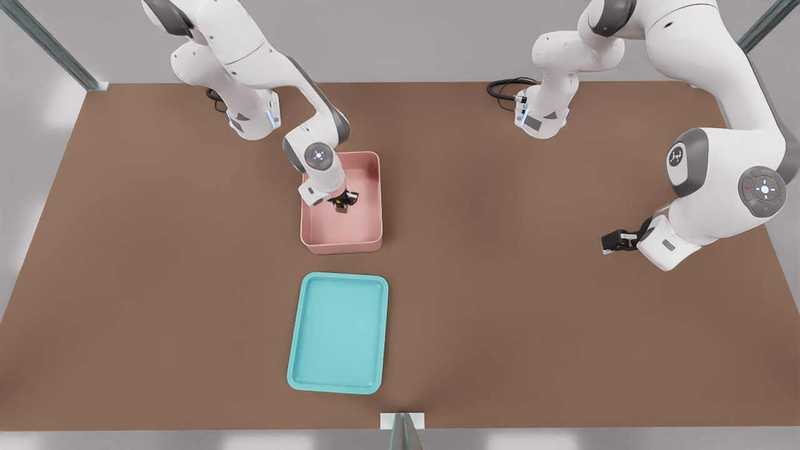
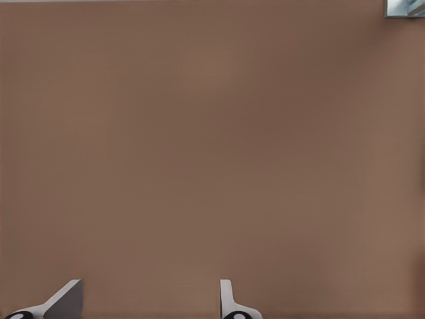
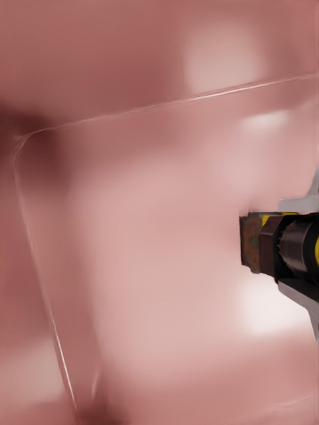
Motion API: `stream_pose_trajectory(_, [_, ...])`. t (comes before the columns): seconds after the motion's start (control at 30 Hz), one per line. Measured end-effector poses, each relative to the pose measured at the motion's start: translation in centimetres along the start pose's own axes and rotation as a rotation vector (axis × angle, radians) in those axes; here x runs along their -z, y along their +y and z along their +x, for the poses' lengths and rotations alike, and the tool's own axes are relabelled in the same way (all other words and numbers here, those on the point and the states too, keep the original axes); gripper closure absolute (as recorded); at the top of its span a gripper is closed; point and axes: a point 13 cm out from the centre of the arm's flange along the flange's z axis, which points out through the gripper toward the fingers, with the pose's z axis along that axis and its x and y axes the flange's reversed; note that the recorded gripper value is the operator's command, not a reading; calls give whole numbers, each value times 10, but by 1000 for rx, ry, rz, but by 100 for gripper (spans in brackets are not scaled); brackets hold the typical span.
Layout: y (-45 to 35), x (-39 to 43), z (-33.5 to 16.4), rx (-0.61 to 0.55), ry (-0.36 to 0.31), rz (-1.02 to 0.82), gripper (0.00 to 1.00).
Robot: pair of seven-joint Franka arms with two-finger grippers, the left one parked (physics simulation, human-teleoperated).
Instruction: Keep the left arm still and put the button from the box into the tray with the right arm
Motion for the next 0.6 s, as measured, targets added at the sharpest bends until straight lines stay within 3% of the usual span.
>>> stream_pose_trajectory(0.23, [26,66,-28,-17,-58,-67,54])
stream_pose_trajectory(0.6, [19,178,-141,-158,-97,-124,54])
